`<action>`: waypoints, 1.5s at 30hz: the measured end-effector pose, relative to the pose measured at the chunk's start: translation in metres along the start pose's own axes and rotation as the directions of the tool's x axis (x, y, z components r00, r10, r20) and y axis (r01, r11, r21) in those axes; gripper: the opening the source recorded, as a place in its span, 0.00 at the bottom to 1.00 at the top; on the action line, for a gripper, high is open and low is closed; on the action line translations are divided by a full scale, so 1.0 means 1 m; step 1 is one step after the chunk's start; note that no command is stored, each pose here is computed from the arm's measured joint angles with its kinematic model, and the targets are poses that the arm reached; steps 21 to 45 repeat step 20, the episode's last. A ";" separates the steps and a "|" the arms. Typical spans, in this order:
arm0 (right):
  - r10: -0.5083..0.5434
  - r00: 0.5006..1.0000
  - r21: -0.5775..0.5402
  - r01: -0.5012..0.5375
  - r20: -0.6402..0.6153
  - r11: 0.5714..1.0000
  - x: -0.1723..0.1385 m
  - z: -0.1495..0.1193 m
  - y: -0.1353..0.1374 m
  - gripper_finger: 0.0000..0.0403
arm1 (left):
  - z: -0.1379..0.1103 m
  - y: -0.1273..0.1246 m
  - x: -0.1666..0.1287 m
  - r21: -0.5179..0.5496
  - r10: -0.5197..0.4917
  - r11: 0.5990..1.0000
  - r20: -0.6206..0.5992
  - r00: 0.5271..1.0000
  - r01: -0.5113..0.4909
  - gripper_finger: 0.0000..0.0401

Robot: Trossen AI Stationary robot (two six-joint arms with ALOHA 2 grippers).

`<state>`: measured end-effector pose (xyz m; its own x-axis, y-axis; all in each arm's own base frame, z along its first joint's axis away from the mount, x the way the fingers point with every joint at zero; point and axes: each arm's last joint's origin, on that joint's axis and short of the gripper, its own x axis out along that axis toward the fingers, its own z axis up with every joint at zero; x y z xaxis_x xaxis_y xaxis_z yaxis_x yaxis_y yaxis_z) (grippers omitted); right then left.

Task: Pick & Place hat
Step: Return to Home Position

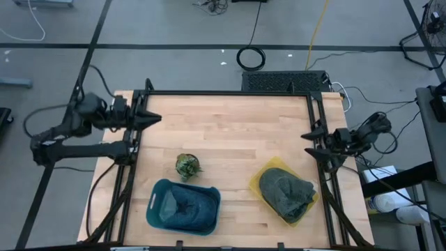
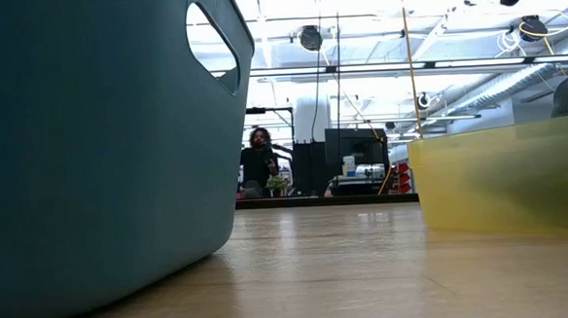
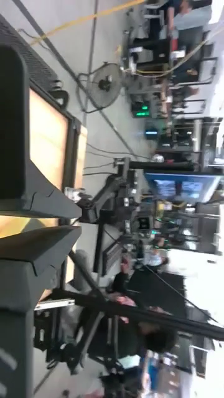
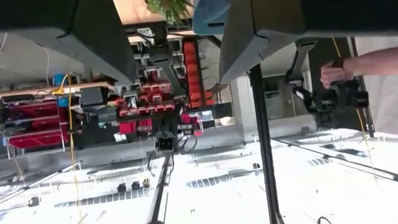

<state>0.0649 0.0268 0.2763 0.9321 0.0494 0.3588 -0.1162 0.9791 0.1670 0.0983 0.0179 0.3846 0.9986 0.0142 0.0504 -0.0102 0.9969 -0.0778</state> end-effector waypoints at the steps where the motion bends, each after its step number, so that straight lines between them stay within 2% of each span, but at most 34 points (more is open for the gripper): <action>1: 0.000 1.000 0.001 0.000 0.007 1.000 -0.002 -0.004 -0.001 0.55 | -0.008 0.000 -0.003 -0.002 -0.002 1.000 0.018 1.000 0.002 0.09; 7: -0.002 0.999 -0.003 0.002 0.041 1.000 -0.008 -0.030 -0.004 0.55 | -0.045 -0.001 -0.015 -0.018 -0.027 0.999 0.108 0.994 0.029 0.09; 14: -0.009 0.995 -0.022 0.011 0.095 1.000 -0.012 -0.059 -0.005 0.55 | -0.080 0.000 -0.020 -0.034 -0.049 0.998 0.151 0.987 0.055 0.09; 18: -0.016 0.988 0.011 0.014 0.157 1.000 -0.013 -0.054 -0.006 0.56 | -0.100 0.001 -0.020 -0.063 -0.062 0.995 0.174 0.983 0.073 0.09; 20: -0.015 0.990 -0.003 0.016 0.140 1.000 -0.013 -0.056 -0.006 0.56 | -0.109 0.001 -0.019 -0.068 -0.072 0.994 0.195 0.978 0.087 0.09; 45: -0.015 0.990 -0.003 0.016 0.140 1.000 -0.013 -0.056 -0.006 0.56 | -0.109 0.001 -0.019 -0.068 -0.072 0.994 0.195 0.978 0.087 0.09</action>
